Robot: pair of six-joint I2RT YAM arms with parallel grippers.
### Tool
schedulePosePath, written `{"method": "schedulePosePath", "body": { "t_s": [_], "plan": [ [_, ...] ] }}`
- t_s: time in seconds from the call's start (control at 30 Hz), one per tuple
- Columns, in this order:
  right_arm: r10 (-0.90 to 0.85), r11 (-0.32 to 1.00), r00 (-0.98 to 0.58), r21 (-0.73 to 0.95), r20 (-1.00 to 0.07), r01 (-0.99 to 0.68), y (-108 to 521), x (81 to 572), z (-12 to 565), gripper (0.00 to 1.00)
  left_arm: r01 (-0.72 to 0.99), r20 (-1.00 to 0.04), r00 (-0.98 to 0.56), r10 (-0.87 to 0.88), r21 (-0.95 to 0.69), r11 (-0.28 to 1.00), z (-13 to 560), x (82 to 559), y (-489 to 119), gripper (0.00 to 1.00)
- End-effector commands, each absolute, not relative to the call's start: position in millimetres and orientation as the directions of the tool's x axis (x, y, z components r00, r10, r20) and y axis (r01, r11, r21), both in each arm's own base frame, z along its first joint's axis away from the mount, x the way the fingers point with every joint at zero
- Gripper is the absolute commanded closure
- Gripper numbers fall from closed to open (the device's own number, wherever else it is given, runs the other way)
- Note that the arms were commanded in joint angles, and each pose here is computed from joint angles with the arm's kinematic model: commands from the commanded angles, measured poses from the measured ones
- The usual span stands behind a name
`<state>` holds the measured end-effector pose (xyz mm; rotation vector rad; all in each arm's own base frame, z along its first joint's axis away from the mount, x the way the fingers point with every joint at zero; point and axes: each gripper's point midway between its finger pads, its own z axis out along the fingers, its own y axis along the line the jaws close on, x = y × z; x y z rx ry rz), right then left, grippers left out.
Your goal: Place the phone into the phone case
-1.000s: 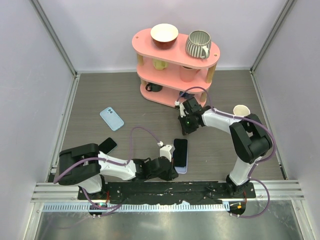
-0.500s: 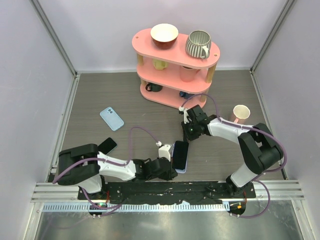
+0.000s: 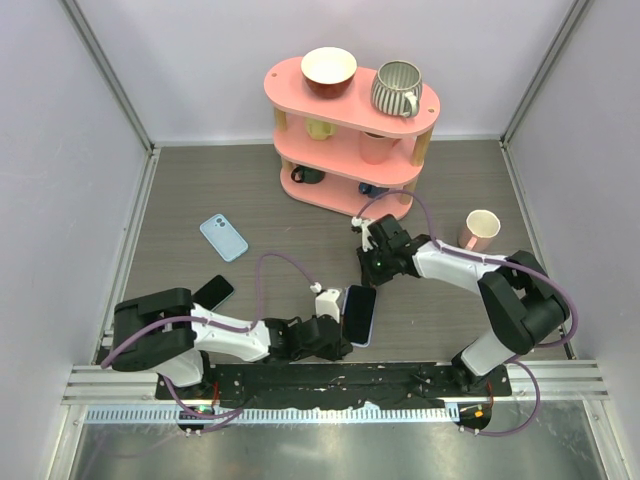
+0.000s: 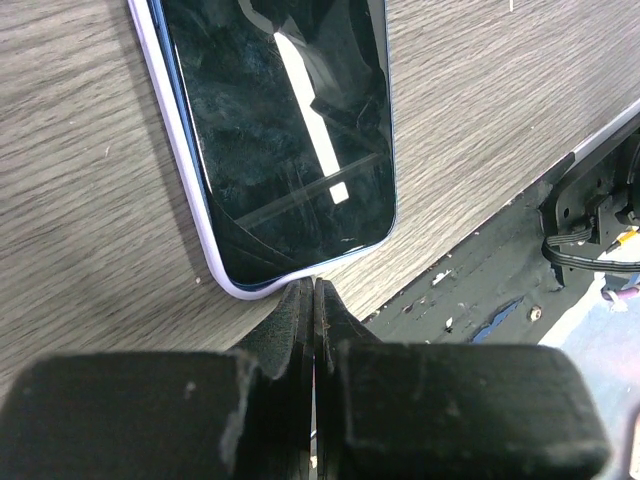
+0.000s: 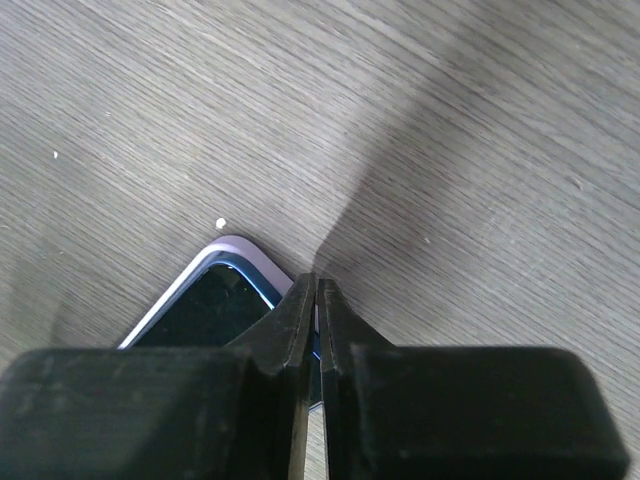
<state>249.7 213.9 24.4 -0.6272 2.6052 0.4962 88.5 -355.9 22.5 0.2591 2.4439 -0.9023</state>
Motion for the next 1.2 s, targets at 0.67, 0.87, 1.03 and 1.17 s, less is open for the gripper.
{"method": "schedulePosePath", "body": {
  "t_s": [0.67,0.87,1.03,1.17],
  "plan": [
    [0.185,0.919,-0.797,0.389,-0.575,-0.067,202.3,253.1,113.3,0.33,0.347,-0.631,-0.766,-0.125,-0.569,0.745,122.9,116.6,-323.2,0.4],
    [0.286,0.814,-0.824,0.578,-0.488,-0.06,215.7,218.2,104.9,0.44,0.277,-0.601,-0.781,-0.172,-0.58,0.766,119.0,150.5,-299.6,0.4],
    [0.27,0.818,-0.85,0.573,-0.452,-0.045,211.4,203.5,86.3,0.51,0.238,-0.539,-0.825,-0.168,-0.602,0.762,105.6,164.7,-295.2,0.41],
    [0.264,0.81,-0.867,0.585,-0.423,-0.039,215.3,196.6,71.5,0.58,0.244,-0.528,-0.836,-0.147,-0.6,0.762,101.9,167.7,-298.8,0.43]
  ]
}}
